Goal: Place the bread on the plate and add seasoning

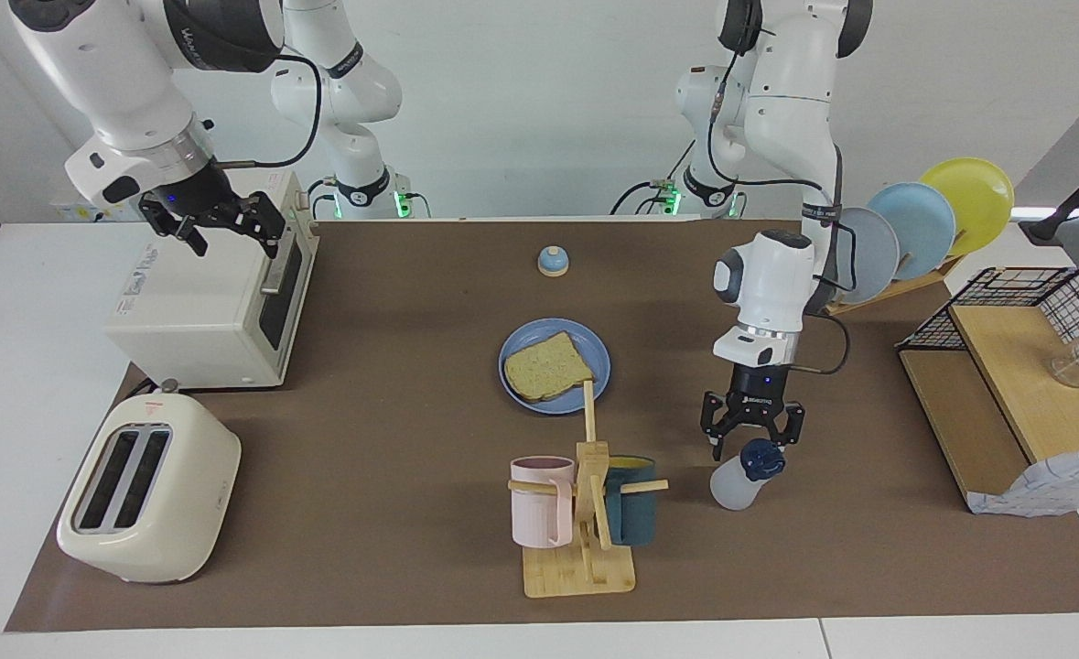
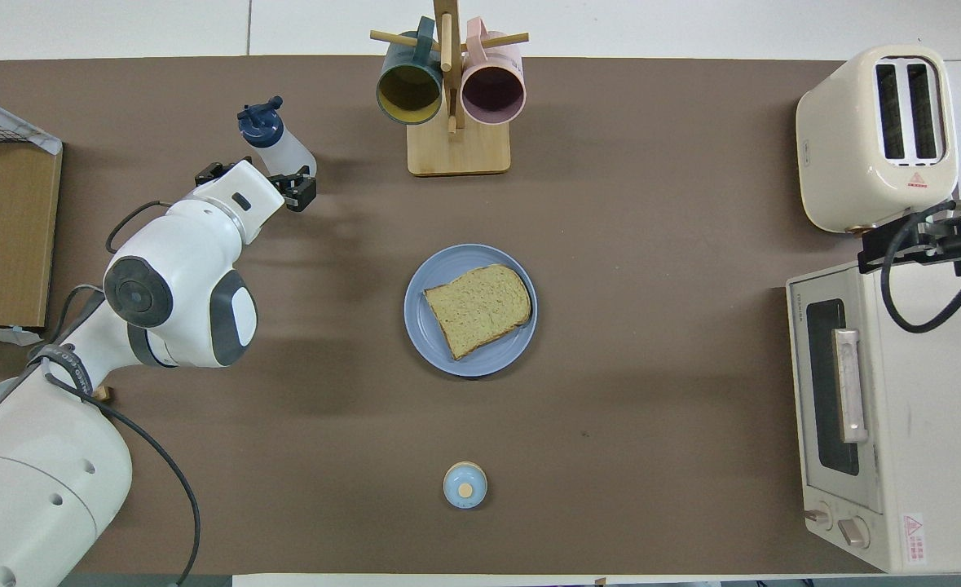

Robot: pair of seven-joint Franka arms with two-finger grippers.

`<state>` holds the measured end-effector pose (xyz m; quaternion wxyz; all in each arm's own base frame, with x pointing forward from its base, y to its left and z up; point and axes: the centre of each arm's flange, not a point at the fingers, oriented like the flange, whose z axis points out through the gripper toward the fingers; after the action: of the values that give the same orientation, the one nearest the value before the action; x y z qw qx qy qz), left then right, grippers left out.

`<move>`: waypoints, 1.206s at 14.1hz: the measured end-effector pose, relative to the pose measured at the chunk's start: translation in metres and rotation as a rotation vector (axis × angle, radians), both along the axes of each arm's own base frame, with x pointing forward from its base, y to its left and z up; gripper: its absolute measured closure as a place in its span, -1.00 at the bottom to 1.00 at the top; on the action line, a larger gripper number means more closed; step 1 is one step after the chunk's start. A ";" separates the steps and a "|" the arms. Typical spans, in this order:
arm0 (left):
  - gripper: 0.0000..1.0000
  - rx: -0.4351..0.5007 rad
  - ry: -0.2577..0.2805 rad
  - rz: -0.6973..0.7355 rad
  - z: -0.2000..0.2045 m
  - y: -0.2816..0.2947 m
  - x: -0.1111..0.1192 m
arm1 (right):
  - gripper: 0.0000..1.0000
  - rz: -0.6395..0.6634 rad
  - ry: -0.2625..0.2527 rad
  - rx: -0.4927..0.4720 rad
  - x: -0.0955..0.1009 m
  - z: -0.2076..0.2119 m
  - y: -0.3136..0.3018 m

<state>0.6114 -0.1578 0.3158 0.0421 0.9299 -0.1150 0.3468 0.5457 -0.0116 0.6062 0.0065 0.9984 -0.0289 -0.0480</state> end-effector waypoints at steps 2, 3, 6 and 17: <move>-0.82 0.000 0.000 0.000 0.000 0.000 0.000 | -1.00 0.000 0.000 0.000 0.000 0.000 0.000; -0.82 0.000 0.001 0.000 0.000 0.000 0.000 | -1.00 0.000 0.000 0.000 0.000 0.000 0.000; -0.88 0.001 0.016 -0.001 0.003 0.001 -0.005 | -1.00 0.000 0.000 0.000 0.000 0.000 0.000; -1.00 -0.004 0.469 -0.123 0.164 -0.035 -0.109 | -1.00 0.000 0.000 0.000 0.000 0.000 0.000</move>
<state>0.5019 -0.1930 0.4800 0.0905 0.9761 -0.1581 0.1184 0.5457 -0.0117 0.6062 0.0065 0.9984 -0.0290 -0.0480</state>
